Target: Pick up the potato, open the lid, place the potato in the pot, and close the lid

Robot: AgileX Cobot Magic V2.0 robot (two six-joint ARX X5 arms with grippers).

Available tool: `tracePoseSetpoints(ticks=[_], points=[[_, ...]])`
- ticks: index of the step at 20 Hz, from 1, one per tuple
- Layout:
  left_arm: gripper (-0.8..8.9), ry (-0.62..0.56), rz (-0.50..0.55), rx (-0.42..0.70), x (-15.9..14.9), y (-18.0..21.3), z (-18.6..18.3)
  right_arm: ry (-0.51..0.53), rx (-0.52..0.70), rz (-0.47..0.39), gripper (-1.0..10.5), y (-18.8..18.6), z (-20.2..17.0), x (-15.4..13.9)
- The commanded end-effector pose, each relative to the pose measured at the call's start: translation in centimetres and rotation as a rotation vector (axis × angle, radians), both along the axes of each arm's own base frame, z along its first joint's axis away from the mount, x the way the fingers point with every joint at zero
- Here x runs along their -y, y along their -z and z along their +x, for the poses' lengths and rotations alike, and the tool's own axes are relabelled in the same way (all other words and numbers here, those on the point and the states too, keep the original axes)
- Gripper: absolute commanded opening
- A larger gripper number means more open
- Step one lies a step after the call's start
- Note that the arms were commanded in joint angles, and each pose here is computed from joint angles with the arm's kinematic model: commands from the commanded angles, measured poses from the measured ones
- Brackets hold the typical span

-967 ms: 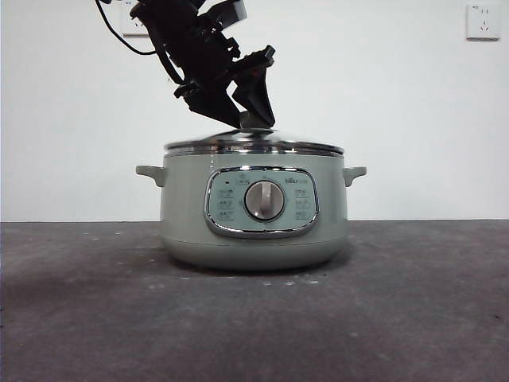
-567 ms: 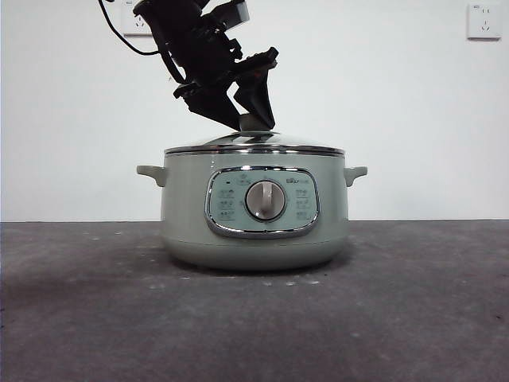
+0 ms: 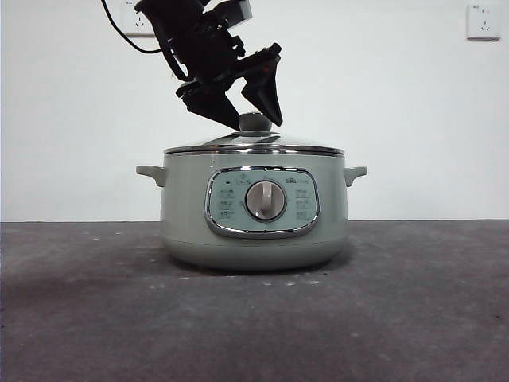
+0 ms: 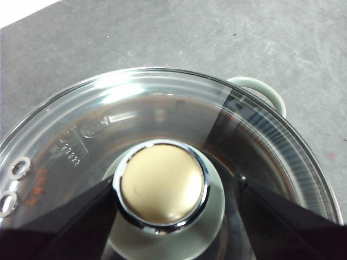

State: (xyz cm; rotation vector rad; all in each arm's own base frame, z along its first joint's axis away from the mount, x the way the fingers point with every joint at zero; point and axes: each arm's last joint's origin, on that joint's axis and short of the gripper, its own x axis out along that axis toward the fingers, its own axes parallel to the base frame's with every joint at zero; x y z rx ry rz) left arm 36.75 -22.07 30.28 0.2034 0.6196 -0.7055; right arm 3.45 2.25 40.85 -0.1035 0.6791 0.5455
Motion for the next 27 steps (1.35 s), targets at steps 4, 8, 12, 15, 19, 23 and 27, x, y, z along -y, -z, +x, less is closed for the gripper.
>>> tracePoseSetpoints(ticks=[4, 8, 12, 15, 19, 23, 27], points=[[3.55, 0.005, -0.055, 0.071, -1.7, -5.1, -2.8, 0.002, -0.026, -0.019, 5.0, 0.4, 0.0, 0.0], [3.55, 0.004, -0.030, 0.027, -4.5, -9.1, -7.7, 0.003, -0.026, -0.020, 5.0, 0.4, 0.0, 0.0], [3.54, 0.010, 0.000, -0.041, -7.9, -12.2, -13.6, 0.003, -0.026, -0.020, 5.0, 0.4, 0.0, 0.0], [3.54, 0.013, 0.008, -0.058, -10.1, -13.8, -17.5, 0.003, -0.026, -0.020, 5.0, 0.4, 0.0, 0.0], [3.53, 0.011, -0.003, -0.043, -12.1, -15.1, -20.9, 0.003, -0.026, -0.020, 5.0, 0.4, 0.0, 0.0], [3.45, 0.011, 0.007, -0.062, -12.7, -15.1, -21.9, 0.003, -0.027, -0.020, 5.0, 0.4, 0.0, 0.0], [3.30, 0.011, 0.016, -0.077, -12.7, -15.0, -21.9, 0.003, -0.027, -0.020, 2.0, 0.4, 0.0, 0.0]])
